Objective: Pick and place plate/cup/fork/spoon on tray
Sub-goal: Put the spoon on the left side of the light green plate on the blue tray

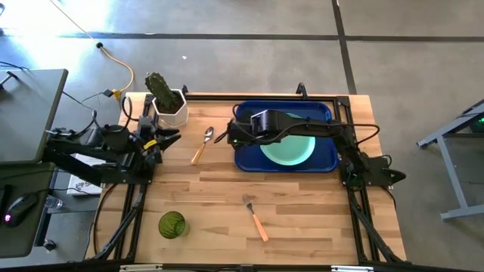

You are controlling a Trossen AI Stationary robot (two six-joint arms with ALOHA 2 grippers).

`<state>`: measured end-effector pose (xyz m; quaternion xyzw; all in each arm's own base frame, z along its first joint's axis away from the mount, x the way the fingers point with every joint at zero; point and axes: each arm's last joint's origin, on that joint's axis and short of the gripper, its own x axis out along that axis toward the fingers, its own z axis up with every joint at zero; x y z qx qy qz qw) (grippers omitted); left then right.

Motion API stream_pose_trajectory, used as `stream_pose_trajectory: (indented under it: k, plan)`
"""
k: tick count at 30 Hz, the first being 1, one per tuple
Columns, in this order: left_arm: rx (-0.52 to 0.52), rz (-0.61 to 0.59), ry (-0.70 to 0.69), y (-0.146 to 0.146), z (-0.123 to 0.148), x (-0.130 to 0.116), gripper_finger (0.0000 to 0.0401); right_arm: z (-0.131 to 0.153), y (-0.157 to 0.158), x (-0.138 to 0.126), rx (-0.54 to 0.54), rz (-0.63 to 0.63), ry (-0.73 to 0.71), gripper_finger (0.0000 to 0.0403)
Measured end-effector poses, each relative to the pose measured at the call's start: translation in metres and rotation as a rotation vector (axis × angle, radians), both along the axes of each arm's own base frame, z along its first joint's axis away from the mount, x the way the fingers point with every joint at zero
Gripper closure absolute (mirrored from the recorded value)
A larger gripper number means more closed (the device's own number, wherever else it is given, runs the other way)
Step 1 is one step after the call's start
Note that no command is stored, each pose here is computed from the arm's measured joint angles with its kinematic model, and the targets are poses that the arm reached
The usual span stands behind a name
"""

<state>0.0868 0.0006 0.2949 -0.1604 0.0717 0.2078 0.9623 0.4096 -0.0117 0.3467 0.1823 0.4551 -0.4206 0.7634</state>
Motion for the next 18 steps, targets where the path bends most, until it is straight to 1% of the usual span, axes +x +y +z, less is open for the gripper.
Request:
stream_pose_trajectory:
  k: [8,10,15,18]
  plan:
    - [0.016,0.076,0.106,0.004,0.033,0.017,0.029,0.023,-0.005,-0.021,-0.058,-0.001,0.01,0.0328]
    - [0.02,0.098,0.138,0.006,0.036,0.023,0.029,0.03,-0.006,-0.026,-0.078,-0.006,-0.002,0.0328]
    - [-0.001,0.158,0.173,0.012,0.04,0.039,0.029,0.052,-0.008,-0.043,-0.148,0.029,-0.024,0.0328]
    - [0.027,0.118,0.194,0.013,0.04,0.05,0.029,0.065,-0.01,-0.055,-0.176,0.041,-0.042,0.0328]
